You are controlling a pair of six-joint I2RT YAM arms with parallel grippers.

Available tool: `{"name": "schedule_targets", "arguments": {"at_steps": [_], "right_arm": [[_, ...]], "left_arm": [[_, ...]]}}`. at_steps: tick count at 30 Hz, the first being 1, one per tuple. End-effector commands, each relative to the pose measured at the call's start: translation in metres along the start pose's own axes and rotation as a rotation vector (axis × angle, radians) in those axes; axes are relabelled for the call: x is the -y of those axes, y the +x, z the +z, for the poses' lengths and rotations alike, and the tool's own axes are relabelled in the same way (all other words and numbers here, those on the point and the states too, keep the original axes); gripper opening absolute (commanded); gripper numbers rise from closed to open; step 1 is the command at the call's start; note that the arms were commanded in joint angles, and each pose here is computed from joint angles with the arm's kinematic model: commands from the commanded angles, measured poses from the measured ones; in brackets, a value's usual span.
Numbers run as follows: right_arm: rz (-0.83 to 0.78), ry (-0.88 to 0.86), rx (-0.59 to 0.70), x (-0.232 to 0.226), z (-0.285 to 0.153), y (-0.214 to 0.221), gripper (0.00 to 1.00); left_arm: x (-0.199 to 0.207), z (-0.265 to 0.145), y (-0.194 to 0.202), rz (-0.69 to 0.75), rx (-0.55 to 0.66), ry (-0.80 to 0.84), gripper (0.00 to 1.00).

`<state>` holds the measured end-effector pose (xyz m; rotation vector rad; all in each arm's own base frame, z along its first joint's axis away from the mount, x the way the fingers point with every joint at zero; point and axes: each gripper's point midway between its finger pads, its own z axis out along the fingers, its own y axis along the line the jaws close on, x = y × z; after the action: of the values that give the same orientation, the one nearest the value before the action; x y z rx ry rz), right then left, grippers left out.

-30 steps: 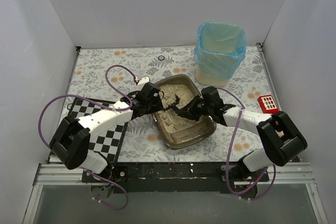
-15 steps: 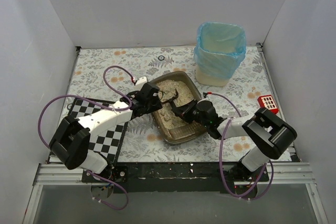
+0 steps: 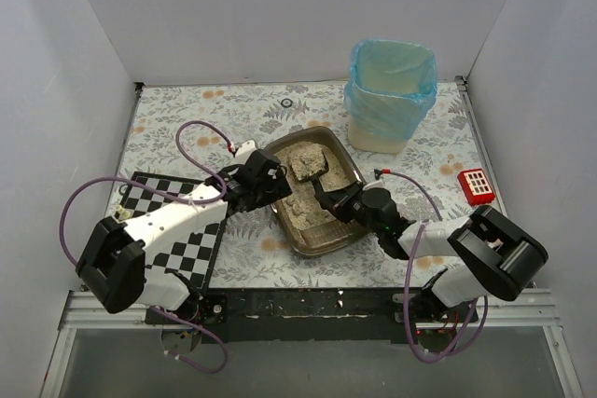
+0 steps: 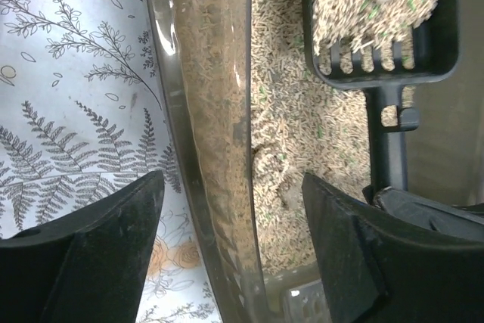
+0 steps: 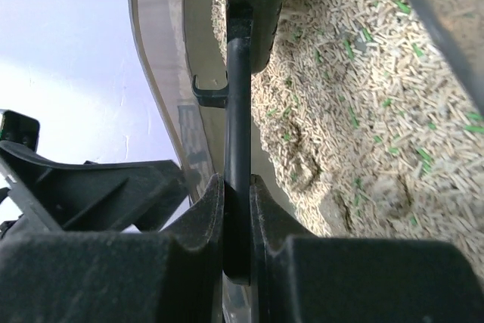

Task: Clean the litter box

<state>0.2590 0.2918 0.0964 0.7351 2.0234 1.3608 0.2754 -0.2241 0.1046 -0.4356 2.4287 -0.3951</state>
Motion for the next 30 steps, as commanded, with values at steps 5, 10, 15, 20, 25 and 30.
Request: {"name": "schedule_targets", "arguments": {"at_steps": [5, 10, 15, 20, 25, 30], "right_arm": [[-0.072, -0.049, -0.047, -0.002, -0.030, 0.008, 0.01], [-0.071, -0.147, -0.071, -0.021, -0.050, 0.014, 0.01], [-0.072, -0.294, -0.046, -0.046, -0.077, 0.010, 0.01], [-0.056, -0.343, 0.012, -0.047, -0.097, 0.000, 0.01], [-0.056, -0.418, -0.005, -0.061, -0.108, 0.002, 0.01], [-0.078, -0.276, -0.009, -0.055, -0.096, 0.006, 0.01]], "left_arm": [[0.021, -0.049, -0.012, -0.016, 0.033, 0.212, 0.98], [0.026, -0.067, -0.011, -0.036, 0.037, 0.292, 0.98], [0.024, -0.079, -0.008, -0.073, 0.034, 0.337, 0.98], [0.025, -0.086, -0.009, -0.094, 0.035, 0.364, 0.98], [0.028, -0.085, -0.006, -0.106, 0.024, 0.381, 0.98], [0.027, -0.078, -0.002, -0.121, 0.017, 0.375, 0.98]]}}
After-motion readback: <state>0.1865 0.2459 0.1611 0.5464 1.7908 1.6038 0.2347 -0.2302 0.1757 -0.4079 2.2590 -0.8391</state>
